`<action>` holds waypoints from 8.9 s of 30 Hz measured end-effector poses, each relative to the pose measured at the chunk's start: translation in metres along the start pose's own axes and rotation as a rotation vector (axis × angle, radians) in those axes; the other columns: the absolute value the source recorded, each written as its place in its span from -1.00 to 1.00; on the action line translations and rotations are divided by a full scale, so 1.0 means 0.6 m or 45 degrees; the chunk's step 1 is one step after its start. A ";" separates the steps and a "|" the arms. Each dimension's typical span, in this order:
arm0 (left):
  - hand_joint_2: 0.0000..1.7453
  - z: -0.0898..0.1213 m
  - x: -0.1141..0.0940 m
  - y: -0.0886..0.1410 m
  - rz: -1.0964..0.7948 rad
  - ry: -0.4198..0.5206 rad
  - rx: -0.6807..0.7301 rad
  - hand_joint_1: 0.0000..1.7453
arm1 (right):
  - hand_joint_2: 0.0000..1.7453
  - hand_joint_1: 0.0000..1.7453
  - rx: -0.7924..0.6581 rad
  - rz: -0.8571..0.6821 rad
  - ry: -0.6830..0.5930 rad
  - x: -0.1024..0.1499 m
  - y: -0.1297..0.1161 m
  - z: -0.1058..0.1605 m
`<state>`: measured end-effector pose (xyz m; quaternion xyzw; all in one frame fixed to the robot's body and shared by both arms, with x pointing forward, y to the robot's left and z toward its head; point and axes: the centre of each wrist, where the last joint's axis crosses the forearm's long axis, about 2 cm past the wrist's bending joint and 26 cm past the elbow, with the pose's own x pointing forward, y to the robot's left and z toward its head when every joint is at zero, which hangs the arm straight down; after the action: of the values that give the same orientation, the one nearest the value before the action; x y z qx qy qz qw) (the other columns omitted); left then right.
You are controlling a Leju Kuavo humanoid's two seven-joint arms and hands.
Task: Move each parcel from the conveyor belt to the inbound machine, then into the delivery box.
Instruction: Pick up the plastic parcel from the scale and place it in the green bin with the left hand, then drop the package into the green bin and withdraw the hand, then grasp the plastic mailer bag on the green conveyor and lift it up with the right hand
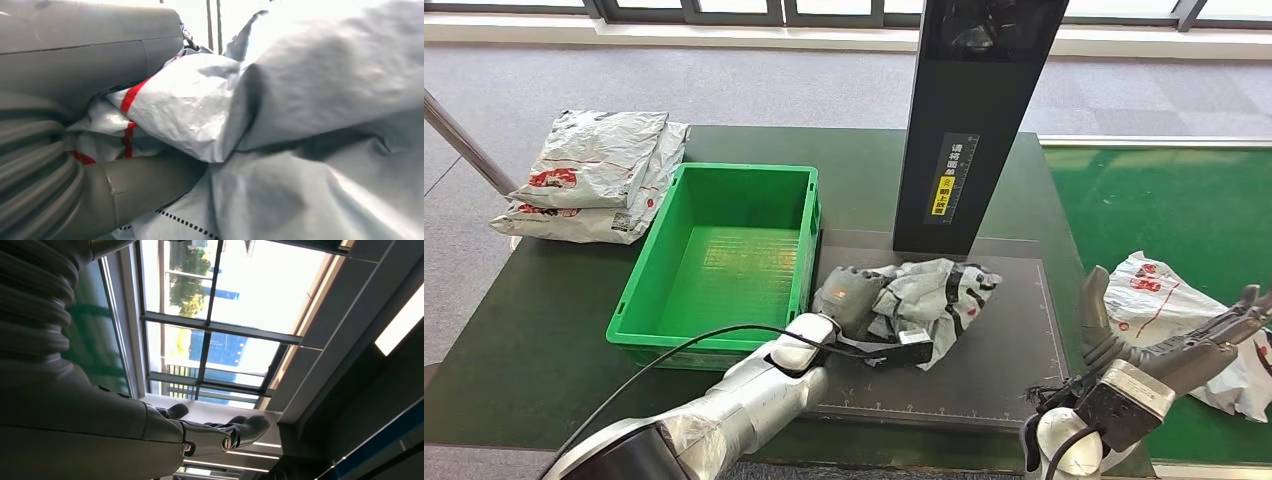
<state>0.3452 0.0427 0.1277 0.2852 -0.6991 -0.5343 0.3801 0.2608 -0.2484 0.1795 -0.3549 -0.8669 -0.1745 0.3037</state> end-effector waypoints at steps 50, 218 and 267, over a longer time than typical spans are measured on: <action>-0.50 0.098 -0.274 0.092 0.103 0.934 0.678 -1.00 | 1.00 -1.00 -0.062 0.158 0.045 -0.009 -0.085 0.022; 1.00 0.251 -0.138 0.154 1.014 -0.002 1.459 -1.00 | 1.00 -1.00 0.412 1.570 1.536 -0.371 -0.187 -0.018; 1.00 0.254 -0.142 0.154 0.999 0.021 1.467 -1.00 | 1.00 1.00 0.625 1.518 1.528 -0.369 -0.171 -0.011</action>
<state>0.2651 0.2171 0.1762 0.1719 -0.9197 0.1007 0.3383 0.3145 -0.4350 0.0315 -0.5215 -0.2445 0.0474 0.8161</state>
